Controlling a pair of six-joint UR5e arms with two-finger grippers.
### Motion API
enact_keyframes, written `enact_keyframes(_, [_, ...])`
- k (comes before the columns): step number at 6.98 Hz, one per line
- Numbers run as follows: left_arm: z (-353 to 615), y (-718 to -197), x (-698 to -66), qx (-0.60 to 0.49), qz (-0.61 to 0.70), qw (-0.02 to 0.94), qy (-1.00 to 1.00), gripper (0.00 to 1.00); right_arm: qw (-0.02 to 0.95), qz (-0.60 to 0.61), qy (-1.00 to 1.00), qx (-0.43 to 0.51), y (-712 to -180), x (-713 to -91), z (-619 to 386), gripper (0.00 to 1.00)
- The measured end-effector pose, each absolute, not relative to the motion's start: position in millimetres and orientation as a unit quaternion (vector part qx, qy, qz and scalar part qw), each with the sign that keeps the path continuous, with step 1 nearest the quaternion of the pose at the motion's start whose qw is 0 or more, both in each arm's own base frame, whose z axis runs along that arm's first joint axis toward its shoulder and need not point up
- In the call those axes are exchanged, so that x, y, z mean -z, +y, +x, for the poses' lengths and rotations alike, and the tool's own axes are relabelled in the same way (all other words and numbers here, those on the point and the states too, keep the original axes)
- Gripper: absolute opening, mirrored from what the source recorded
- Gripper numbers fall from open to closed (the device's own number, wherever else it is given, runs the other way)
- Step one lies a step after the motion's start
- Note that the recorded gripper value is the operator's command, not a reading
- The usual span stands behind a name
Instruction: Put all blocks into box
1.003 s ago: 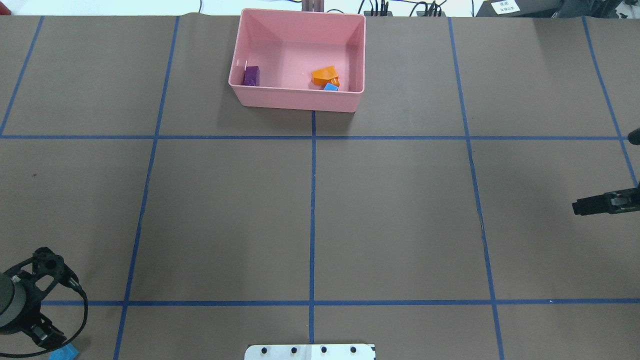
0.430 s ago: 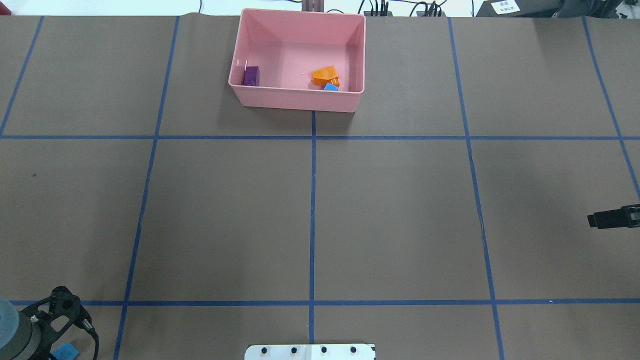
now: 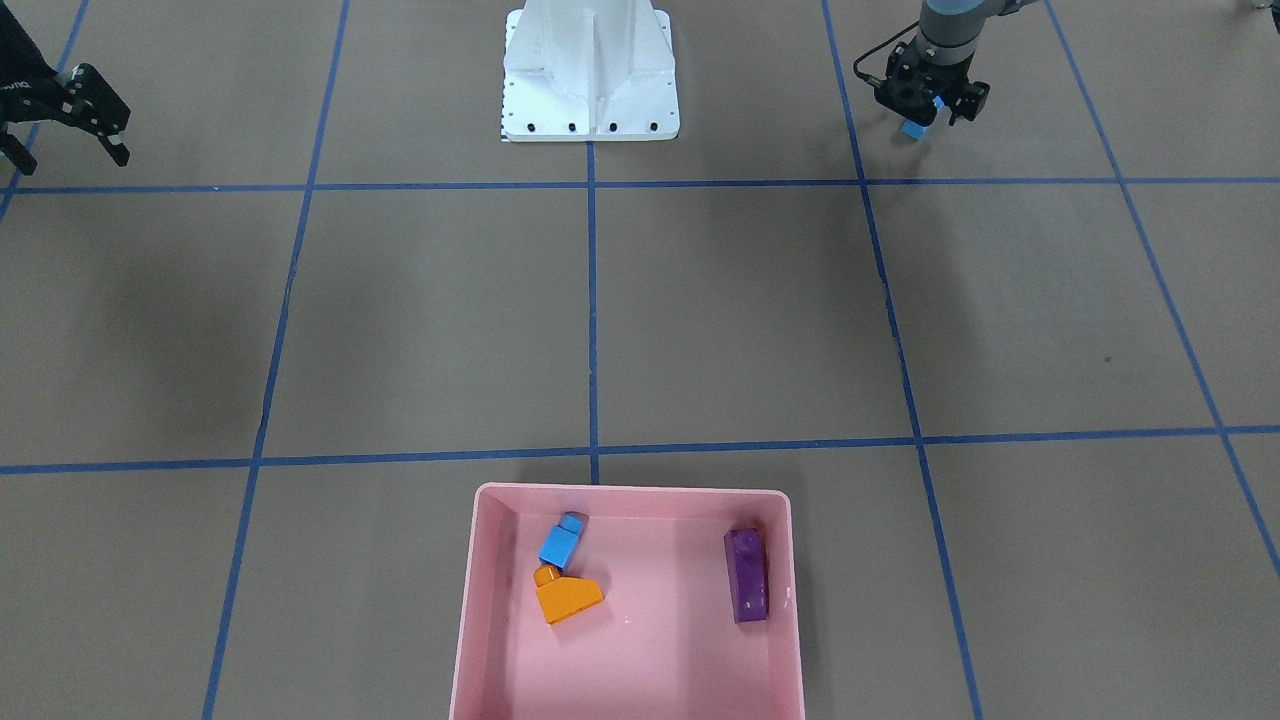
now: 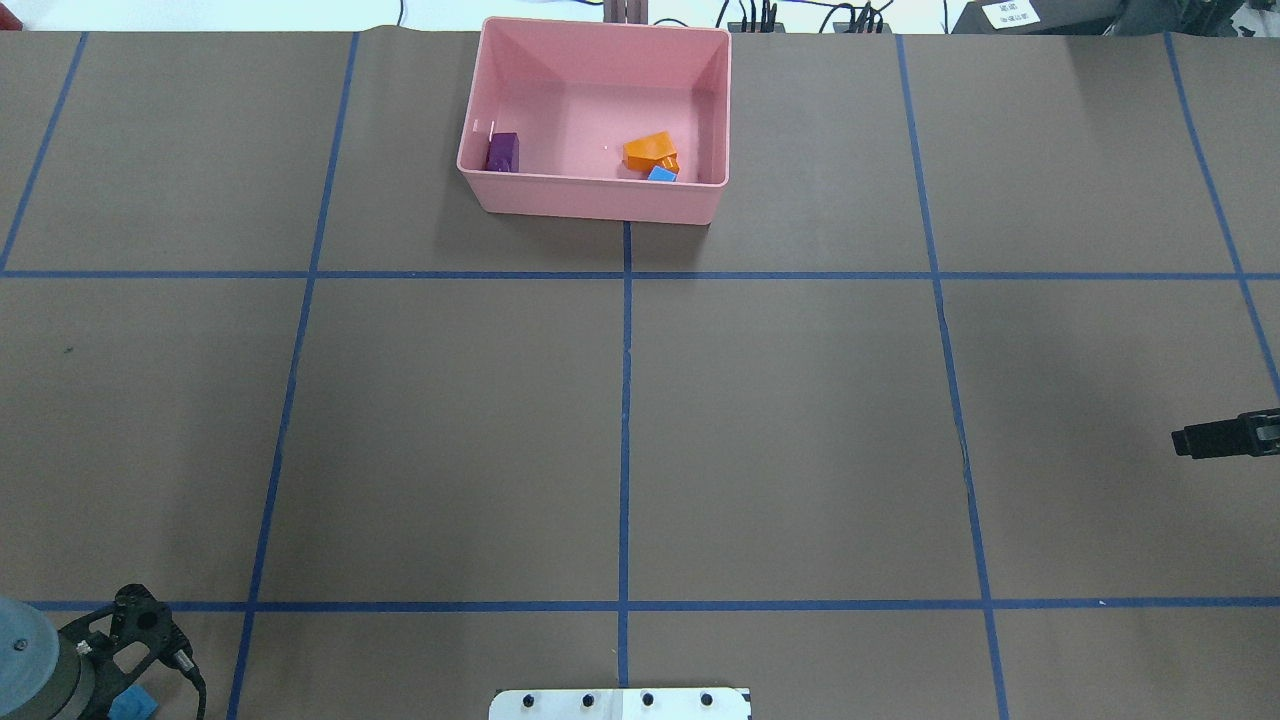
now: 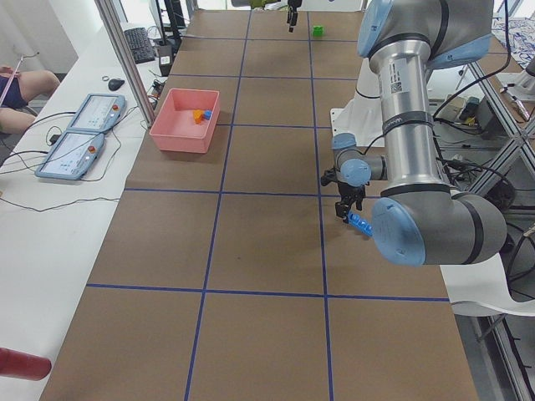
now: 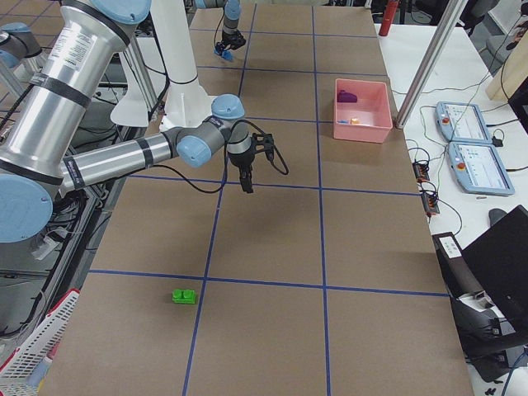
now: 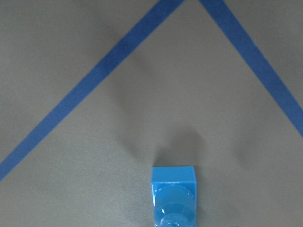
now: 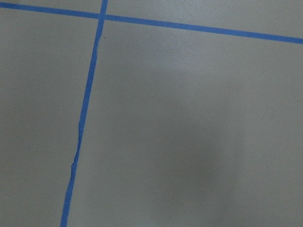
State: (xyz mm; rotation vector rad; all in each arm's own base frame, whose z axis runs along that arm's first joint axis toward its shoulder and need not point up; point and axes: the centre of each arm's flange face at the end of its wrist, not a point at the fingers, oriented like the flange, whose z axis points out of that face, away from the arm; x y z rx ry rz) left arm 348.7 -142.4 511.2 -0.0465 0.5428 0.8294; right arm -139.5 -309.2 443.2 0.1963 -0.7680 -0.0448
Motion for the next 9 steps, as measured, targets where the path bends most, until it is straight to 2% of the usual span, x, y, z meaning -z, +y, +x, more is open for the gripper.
enact_keyframes(2, [352, -142, -513, -0.400, -0.024, 0.879, 0.260, 0.03, 0.922, 0.096, -0.375, 0.022, -310, -442, -141, 0.99])
enact_keyframes(3, [352, -142, -511, -0.399, -0.024, 0.878, 0.262, 0.00, 0.921, 0.096, -0.376, 0.022, -310, -442, -142, 0.99])
enact_keyframes(6, [347, -147, -503, -0.389, -0.020, 0.881, 0.268, 0.00, 0.920, 0.098, -0.379, 0.023, -312, -439, -143, 1.00])
enact_keyframes(9, [326, -170, -449, -0.356, -0.018, 0.883, 0.305, 0.00, 0.918, 0.101, -0.382, 0.024, -316, -437, -148, 1.00])
